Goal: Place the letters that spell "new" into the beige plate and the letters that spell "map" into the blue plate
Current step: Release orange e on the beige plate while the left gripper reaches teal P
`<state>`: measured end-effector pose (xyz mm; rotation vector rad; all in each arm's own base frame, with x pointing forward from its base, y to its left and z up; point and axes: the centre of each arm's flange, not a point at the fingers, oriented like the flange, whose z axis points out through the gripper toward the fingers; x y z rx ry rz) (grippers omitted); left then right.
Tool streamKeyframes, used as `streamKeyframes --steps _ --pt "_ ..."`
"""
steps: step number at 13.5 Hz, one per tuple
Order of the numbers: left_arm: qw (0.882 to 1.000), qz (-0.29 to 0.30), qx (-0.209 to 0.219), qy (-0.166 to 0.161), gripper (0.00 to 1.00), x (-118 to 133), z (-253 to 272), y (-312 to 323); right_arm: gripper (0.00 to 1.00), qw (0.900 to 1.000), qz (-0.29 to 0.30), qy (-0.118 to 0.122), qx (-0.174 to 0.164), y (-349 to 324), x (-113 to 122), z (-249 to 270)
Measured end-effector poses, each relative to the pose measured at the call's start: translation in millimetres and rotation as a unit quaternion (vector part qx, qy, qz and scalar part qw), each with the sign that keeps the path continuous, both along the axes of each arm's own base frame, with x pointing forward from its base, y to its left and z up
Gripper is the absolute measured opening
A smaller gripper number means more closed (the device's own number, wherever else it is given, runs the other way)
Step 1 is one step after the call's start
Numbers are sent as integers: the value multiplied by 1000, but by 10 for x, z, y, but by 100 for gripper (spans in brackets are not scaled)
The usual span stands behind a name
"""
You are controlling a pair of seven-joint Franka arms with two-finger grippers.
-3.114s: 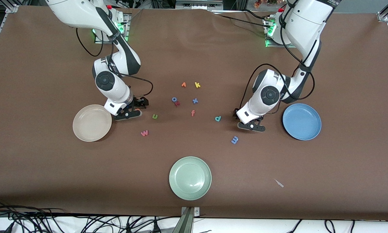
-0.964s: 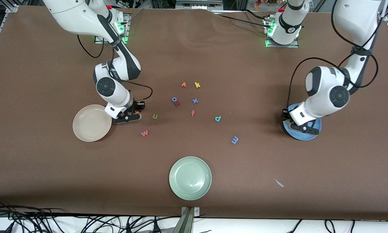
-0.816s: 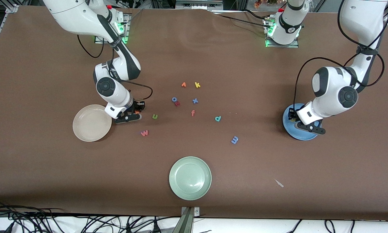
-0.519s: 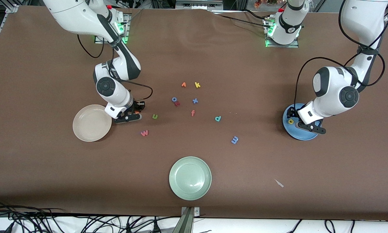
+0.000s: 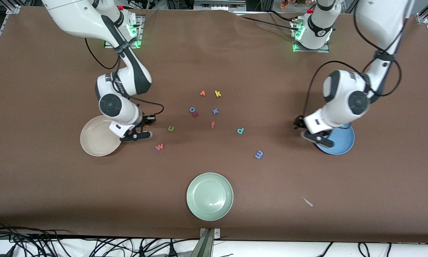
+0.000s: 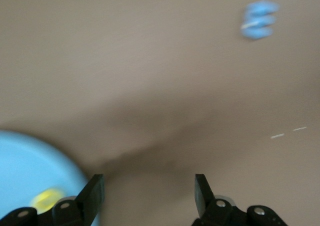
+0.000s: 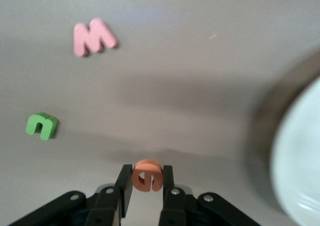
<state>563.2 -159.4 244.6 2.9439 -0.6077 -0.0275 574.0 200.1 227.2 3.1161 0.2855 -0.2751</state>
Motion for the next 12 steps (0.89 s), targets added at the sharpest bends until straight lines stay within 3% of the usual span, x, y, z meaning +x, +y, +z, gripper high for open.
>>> streamKeyframes --steps 2,5,10,12 --pt "999 -27 -8 -15 81 -87 -21 -711 29 1000 16 2 5 -298 174 115" --pt "1000 -21 -14 -17 81 -131 -135 -1473 29 999 45 4 15 -759 291 103" --pt "1000 1 -4 -8 81 -289 -525 -2039 29 996 87 -9 0 -1253 403 24" --pt "1000 9 -1 -7 81 -265 -600 -2001 44 996 89 -9 1 -1324 415 -33"
